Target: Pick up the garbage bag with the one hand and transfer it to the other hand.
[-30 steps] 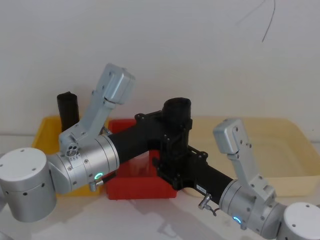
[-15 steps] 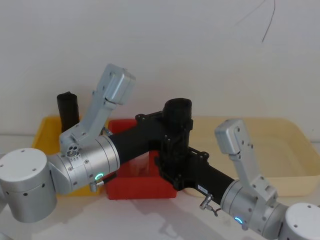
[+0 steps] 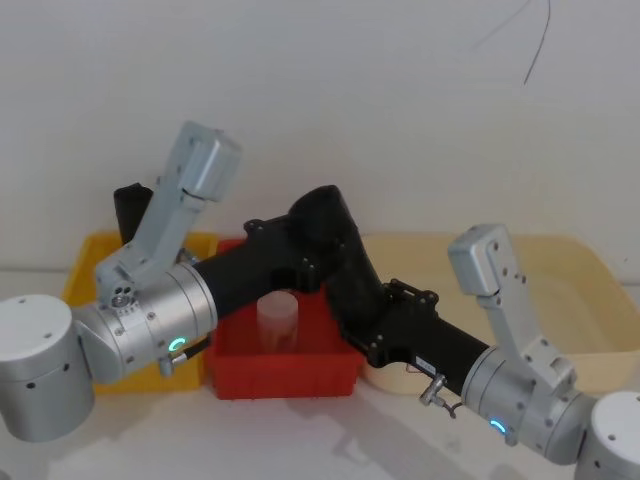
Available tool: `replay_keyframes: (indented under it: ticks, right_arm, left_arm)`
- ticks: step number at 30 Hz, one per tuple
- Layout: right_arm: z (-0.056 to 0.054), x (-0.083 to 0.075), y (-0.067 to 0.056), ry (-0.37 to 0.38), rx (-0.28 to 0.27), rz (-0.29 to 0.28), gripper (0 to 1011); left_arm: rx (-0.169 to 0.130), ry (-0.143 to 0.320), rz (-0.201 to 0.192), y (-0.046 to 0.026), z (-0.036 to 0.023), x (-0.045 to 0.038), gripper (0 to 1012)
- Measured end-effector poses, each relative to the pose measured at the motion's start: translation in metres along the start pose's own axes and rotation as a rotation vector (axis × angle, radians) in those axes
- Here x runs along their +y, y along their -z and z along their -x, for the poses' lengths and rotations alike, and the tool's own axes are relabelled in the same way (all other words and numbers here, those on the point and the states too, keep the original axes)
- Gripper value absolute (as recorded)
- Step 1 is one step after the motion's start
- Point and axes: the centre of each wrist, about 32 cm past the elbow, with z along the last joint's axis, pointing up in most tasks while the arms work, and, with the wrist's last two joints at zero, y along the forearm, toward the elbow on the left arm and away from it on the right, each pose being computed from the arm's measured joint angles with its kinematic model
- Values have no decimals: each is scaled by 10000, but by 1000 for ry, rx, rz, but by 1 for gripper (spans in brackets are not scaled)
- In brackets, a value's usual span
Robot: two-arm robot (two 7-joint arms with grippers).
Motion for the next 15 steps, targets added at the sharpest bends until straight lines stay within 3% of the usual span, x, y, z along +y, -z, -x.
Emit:
replay_keyframes:
  ticks: [10,15]
  right_arm:
    - [-85,15,-42,11,-14,2,516]
    - [-91,41,-30,9,-8,5,516]
  left_arm:
    - [9,-53,9,-3,-112,71,396]
    - [8,-80,14,-15,-164,106,523]
